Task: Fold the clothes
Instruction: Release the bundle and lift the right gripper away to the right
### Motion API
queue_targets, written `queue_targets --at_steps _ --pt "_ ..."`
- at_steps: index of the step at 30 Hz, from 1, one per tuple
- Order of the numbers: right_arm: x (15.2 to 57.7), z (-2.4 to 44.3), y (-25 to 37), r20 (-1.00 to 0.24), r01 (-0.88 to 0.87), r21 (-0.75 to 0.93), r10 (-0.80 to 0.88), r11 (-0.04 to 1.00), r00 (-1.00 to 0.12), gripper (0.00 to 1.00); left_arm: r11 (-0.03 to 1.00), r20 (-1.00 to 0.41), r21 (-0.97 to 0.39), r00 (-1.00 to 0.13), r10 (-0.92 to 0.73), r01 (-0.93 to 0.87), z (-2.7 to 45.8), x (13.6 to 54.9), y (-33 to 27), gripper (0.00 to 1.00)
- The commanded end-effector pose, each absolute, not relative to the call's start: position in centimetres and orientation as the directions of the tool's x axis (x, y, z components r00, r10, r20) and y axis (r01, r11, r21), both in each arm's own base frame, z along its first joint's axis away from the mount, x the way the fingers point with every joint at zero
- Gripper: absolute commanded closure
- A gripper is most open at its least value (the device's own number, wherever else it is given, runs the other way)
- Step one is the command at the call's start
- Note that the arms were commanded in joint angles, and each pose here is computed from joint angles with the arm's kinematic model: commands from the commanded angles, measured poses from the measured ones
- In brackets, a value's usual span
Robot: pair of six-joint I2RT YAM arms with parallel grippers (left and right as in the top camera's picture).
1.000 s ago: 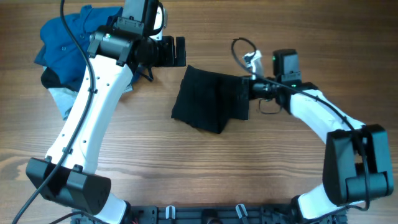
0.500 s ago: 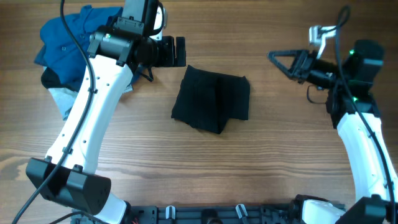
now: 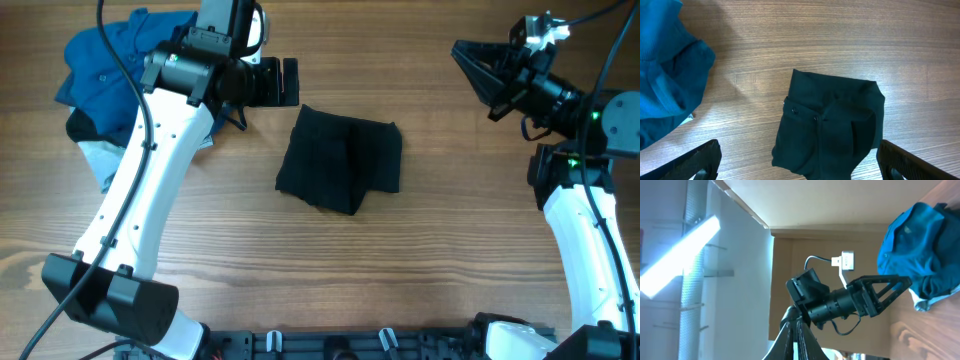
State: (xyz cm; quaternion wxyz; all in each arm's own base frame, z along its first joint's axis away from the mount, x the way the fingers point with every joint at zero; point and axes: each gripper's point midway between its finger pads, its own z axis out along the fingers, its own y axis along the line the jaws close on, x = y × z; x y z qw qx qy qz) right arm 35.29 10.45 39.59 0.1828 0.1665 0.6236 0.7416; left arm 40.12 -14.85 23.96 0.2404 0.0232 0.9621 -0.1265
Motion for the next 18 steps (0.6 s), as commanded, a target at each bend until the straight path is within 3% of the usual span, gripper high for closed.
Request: queue_targets --at_steps 1,9,10,11,12,13,14,16,18 --pt "35.6 40.2 10.1 0.059 -0.041 0.981 0.497 -0.188 -0.866 0.96 0.969 -0.473 -0.221 -0.881 -0.009 0.110 23.7 40.5 -14.7 0.00" --pt "35.5 40.2 10.1 0.059 -0.041 0.981 0.497 -0.187 -0.866 0.96 0.969 -0.474 -0.222 -0.881 -0.009 0.110 23.7 40.6 -14.7 0.00" --pt "35.5 40.2 10.1 0.058 -0.042 0.981 0.497 -0.187 -0.866 0.78 0.969 -0.474 -0.222 -0.880 -0.009 0.110 23.7 40.6 -14.7 0.00" --pt "35.5 40.2 10.2 0.057 -0.042 0.981 0.497 -0.187 -0.866 0.68 0.969 -0.474 -0.222 -0.880 -0.008 0.110 23.7 40.6 -14.7 0.00" --pt "35.5 40.2 10.2 0.052 -0.047 0.982 0.496 -0.185 -0.867 0.69 0.969 -0.474 -0.222 -0.881 -0.009 0.110 23.7 40.6 -14.7 0.00" --pt "35.3 40.1 10.3 -0.027 -0.112 0.984 0.499 -0.142 -0.866 0.82 0.969 -0.474 -0.222 -0.880 -0.009 0.110 23.7 40.6 -14.7 0.00" --pt "35.3 39.9 10.4 -0.148 -0.212 0.975 0.503 -0.072 -0.851 0.88 0.969 -0.474 -0.222 -0.880 -0.009 0.110 23.7 40.6 -14.7 0.00" --pt "35.1 37.6 10.9 -0.331 -0.338 0.939 0.451 0.067 -0.829 0.92 0.969 -0.474 -0.222 -0.881 -0.009 0.110 23.7 40.6 -14.7 0.00" --pt "35.2 32.7 11.0 -0.345 -0.304 0.938 0.397 0.166 -0.851 0.93 0.968 -0.473 -0.223 -0.881 -0.007 0.112 23.7 40.5 -14.8 0.00"
